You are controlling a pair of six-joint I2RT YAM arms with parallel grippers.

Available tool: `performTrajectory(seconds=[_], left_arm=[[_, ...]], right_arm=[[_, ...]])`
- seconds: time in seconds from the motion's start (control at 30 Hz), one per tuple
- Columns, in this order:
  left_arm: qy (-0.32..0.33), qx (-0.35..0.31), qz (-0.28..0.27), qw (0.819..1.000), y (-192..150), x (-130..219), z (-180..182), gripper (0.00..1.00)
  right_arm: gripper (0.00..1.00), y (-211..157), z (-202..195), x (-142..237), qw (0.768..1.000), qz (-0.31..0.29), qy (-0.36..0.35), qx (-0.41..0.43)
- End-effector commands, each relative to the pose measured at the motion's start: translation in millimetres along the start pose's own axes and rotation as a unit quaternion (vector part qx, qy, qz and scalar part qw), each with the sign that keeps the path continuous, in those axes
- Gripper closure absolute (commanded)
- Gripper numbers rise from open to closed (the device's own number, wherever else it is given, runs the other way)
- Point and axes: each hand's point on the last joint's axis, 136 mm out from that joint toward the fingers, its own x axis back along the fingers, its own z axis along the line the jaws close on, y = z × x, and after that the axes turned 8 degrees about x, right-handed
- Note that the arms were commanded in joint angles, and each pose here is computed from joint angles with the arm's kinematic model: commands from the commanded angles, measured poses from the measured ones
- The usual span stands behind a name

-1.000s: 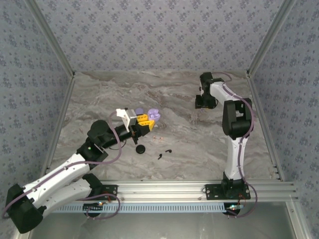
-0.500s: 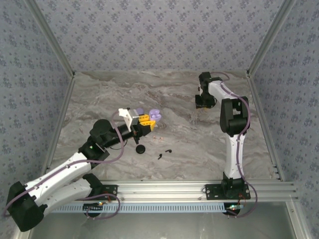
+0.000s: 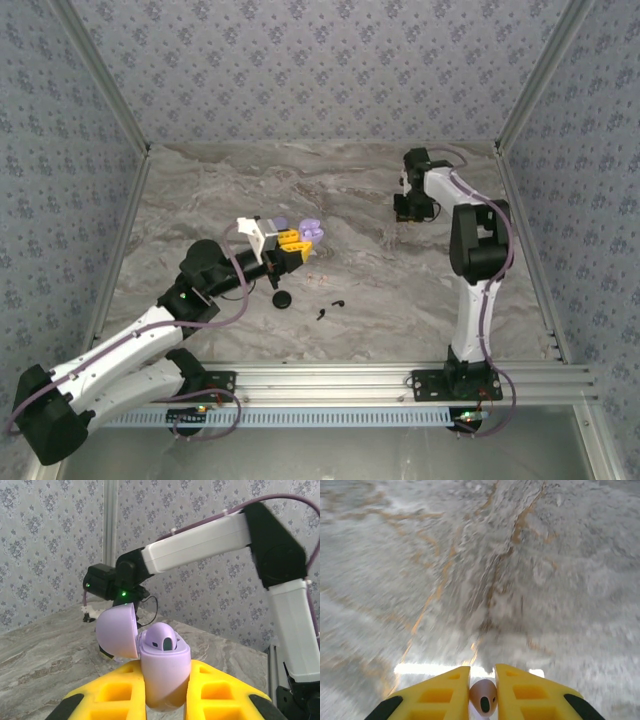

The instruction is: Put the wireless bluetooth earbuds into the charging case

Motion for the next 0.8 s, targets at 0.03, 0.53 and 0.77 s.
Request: performTrajectory(seconds=[0.03, 0.53, 0.77], left_arm=[[-0.004, 0.012, -0.034, 0.999, 11, -2, 0, 1.00], [-0.024, -0.014, -0.084, 0.996, 21, -20, 3, 1.00], [-0.046, -0.034, -0.099, 0.993, 22, -30, 0, 1.00]], right_arm=[[0.80, 20, 30, 79, 0.988, -0.130, 0.081, -0.015], [0.80, -42, 132, 298, 0.832, -0.414, 0.369, -0.031], [0.79, -77, 166, 365, 0.773, -0.469, 0.427, 0.023]])
